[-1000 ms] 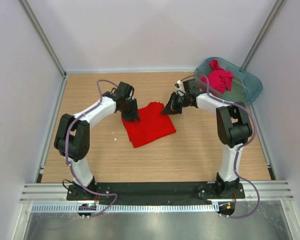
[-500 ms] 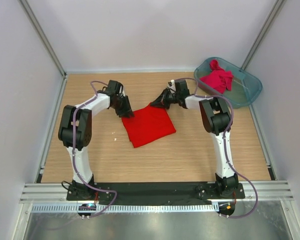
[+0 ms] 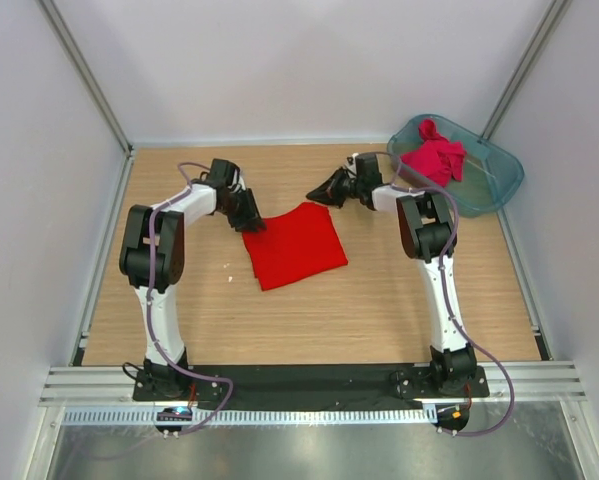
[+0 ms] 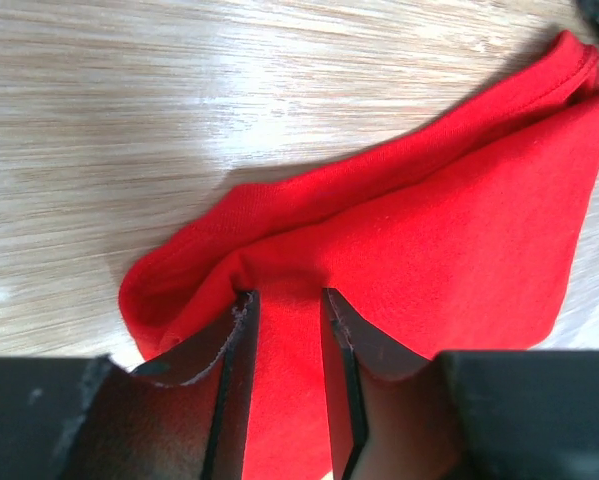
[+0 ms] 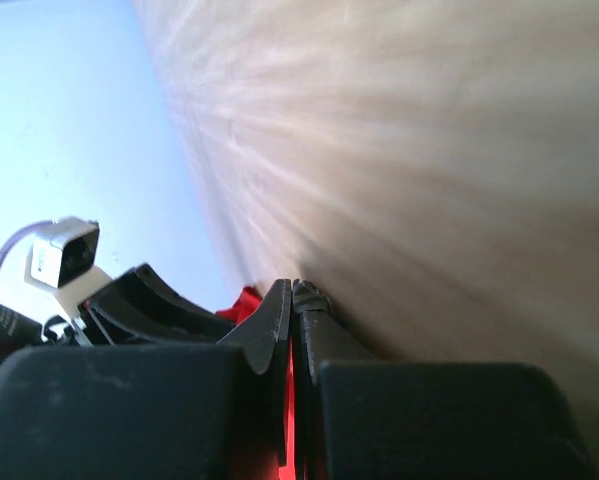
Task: Fold and stack the t-shirts
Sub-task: Fold the tshirt, then neatly place the folded tshirt to the corner
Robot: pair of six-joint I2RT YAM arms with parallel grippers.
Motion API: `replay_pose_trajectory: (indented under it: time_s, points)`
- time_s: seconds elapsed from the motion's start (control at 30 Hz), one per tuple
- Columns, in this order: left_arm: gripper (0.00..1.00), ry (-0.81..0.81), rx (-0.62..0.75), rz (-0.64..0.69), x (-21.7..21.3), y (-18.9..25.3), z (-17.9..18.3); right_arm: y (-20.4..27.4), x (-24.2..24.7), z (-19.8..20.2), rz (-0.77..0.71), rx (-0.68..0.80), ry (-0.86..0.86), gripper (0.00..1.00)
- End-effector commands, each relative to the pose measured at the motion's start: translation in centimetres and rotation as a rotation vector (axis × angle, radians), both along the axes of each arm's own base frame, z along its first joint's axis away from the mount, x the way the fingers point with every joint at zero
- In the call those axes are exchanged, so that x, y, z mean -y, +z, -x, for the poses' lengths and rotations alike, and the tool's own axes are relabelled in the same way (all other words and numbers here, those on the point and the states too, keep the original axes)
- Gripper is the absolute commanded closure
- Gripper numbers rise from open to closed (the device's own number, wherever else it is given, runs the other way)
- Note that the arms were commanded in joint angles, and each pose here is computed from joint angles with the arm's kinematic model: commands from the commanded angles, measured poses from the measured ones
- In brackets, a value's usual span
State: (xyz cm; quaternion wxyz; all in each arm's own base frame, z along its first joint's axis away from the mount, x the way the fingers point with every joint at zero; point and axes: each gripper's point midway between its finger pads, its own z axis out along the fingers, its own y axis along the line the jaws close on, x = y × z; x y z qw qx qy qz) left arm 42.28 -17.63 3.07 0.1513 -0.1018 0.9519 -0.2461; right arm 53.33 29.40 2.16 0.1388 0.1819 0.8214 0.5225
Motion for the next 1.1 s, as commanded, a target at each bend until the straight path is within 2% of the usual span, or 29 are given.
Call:
replay_pose_trajectory:
  time_s: [0.0,0.1,0.27,0.4,0.5,0.6,0.67,0.73,0.87,1.07]
  points:
    - [0.66,-0.011,0.027,-0.047,-1.1,-1.0,-1.1,-1.5,1.7,-1.6,0.069,0.001,-0.033,0.98]
    - [0.61,-0.019,0.057,-0.042,-1.0,0.5,-1.6,-0.6,2.0,-2.0,0.094,0.010,-0.011,0.98]
    - [0.58,-0.018,0.123,-0.012,-0.6,4.8,-2.9,5.0,2.6,-3.4,0.166,0.132,0.031,0.97]
    - [0.59,0.001,0.158,0.074,0.6,8.3,-3.5,10.0,2.1,-2.0,0.150,0.171,0.057,0.96]
    - [0.60,0.012,0.180,0.120,1.1,9.7,-3.3,9.9,1.2,0.7,0.144,0.138,0.096,0.96]
    - [0.64,0.032,0.150,0.137,1.2,8.7,-2.3,8.9,-0.2,3.4,0.112,0.099,0.142,0.96]
    - [0.66,0.043,0.107,0.136,1.0,7.2,-1.3,9.2,-1.3,4.3,0.092,0.128,0.167,0.96]
    - [0.67,0.047,0.092,0.133,1.0,6.4,-0.9,7.7,-1.7,5.5,0.057,0.079,0.180,0.96]
    - [0.67,0.068,0.057,0.092,-0.2,3.7,-0.4,5.2,-0.7,4.4,0.038,0.055,0.149,0.96]
    - [0.69,0.084,-0.005,0.037,-2.7,-0.6,-1.6,1.1,1.3,1.1,0.042,0.023,0.084,0.97]
